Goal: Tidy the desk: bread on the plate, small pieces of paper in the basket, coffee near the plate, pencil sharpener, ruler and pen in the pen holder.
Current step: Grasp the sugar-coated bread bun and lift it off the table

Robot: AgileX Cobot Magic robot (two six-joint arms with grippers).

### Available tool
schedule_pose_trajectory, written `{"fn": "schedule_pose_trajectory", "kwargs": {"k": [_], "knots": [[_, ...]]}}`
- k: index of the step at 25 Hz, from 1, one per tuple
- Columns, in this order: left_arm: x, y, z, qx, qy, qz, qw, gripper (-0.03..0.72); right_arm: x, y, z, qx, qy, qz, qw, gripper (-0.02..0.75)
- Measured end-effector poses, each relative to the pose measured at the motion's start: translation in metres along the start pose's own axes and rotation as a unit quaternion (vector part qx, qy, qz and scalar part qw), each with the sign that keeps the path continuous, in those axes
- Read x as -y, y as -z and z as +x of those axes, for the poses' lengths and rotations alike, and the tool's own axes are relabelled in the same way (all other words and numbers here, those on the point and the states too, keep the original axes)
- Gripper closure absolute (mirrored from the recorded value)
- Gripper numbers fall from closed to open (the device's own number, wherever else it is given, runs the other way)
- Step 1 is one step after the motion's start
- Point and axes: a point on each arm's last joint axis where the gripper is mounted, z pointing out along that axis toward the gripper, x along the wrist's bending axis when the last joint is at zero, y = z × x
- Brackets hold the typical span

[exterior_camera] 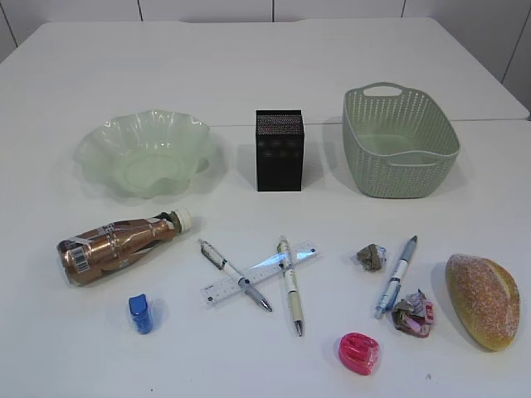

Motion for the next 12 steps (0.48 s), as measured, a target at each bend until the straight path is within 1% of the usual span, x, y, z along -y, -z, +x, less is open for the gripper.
{"fn": "schedule_pose_trajectory", "kwargs": {"k": [12], "knots": [[0.0000, 0.0000, 0.0000, 0.000, 0.000, 0.000, 1.000, 0.347, 0.0000, 0.0000, 0.0000, 0.000, 0.000, 0.000, 1.000, 0.351]]}}
